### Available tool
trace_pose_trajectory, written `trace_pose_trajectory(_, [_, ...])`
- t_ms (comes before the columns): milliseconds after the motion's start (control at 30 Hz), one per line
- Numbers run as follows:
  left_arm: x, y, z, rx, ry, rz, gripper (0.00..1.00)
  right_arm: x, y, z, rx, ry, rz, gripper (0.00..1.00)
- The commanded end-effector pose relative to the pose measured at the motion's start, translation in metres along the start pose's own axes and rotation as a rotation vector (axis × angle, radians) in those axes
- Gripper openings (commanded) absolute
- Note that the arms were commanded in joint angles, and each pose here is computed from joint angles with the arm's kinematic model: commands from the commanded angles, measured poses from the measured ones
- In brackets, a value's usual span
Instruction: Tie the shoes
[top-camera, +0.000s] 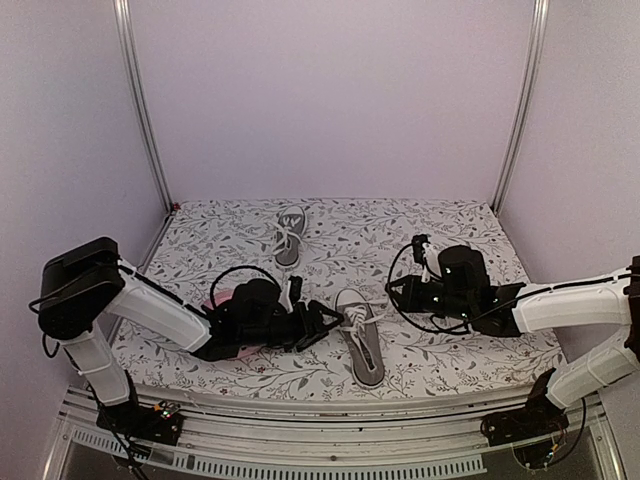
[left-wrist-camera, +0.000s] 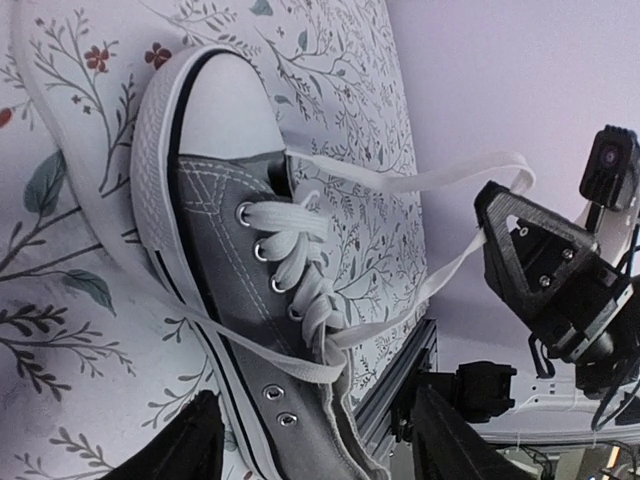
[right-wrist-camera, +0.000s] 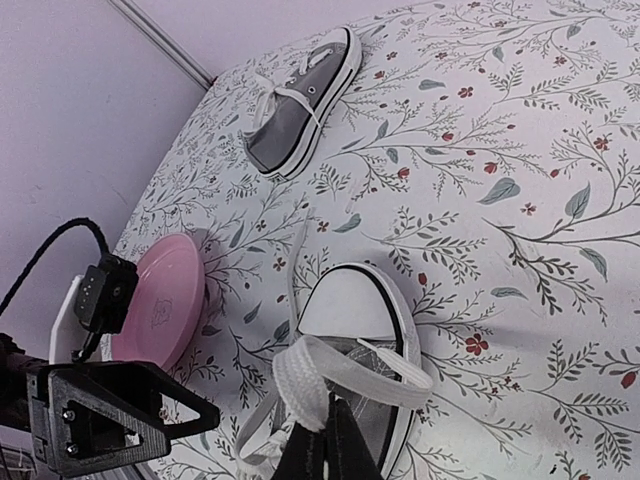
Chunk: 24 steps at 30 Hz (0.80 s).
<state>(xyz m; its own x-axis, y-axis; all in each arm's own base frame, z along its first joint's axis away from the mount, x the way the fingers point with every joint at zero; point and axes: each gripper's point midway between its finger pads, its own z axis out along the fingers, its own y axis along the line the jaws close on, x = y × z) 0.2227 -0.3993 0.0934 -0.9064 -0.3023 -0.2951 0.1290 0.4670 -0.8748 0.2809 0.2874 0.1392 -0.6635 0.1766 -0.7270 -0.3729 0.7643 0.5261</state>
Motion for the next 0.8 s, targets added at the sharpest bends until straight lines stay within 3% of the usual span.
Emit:
trace_pose_trajectory(0, [0.006,-0.007,0.008,0.069,0.019,-0.127,0.64,-0.011,0.002,-0.004,-0.001,-0.036,0.023,0.02])
trace_pose_trajectory(300, [0.018,0.01,0.024,0.043,0.065,-0.234,0.69,-0.016,0.004,-0.009,-0.004,-0.056,0.016,0.02])
trace_pose_trajectory(767, [-0.001,0.042,0.048,0.014,0.033,-0.274,0.69,-0.019,0.006,-0.012,-0.013,-0.061,0.019,0.02])
